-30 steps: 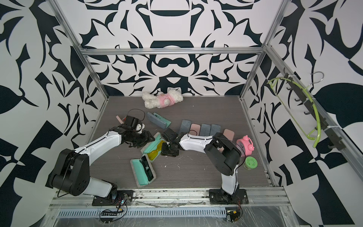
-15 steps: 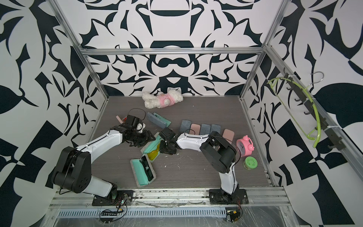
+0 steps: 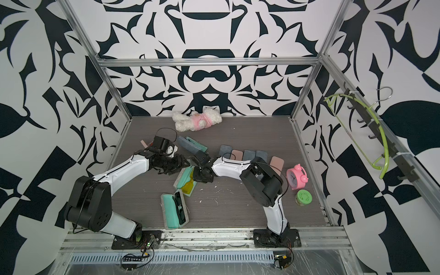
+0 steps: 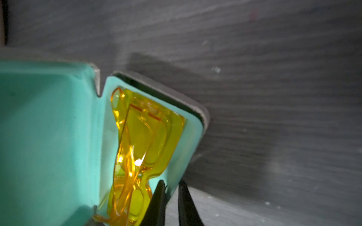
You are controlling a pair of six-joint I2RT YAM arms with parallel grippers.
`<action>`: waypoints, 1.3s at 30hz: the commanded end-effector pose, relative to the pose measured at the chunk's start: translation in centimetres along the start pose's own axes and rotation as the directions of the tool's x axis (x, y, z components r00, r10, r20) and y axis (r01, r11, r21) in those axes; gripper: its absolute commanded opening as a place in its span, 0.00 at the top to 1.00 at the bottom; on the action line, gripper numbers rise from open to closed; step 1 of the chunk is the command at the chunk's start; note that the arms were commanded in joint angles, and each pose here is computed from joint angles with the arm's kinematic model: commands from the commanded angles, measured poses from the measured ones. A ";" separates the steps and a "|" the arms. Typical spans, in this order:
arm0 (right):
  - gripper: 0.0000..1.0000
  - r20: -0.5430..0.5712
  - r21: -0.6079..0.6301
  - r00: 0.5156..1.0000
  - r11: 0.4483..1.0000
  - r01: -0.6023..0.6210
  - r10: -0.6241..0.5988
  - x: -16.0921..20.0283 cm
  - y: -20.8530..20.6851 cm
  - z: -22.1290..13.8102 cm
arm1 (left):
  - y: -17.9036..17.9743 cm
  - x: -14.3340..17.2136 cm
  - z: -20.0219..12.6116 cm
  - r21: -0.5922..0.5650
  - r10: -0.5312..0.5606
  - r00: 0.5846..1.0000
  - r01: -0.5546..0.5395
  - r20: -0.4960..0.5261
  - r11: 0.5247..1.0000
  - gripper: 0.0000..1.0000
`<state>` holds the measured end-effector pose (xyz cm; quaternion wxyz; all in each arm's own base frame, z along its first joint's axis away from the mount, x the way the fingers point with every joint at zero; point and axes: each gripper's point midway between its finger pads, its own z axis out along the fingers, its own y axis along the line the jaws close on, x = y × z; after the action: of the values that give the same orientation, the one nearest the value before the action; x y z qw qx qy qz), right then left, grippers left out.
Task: Close the glasses case
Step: Adjust the glasses case at the center of the board.
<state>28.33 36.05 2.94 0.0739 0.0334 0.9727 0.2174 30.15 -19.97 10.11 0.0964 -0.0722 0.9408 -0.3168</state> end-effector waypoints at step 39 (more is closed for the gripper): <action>0.57 0.023 -0.075 0.995 0.993 0.095 -0.093 -2.4 -0.4 -5.6 | -1.5 3.0 0.4 0.081 0.000 0.998 0.006 -0.070 0.997 0.31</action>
<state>30.06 33.06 6.64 0.0859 -0.0155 0.9687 0.2325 28.16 -21.22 9.69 0.0680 -0.0680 0.9348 -0.3418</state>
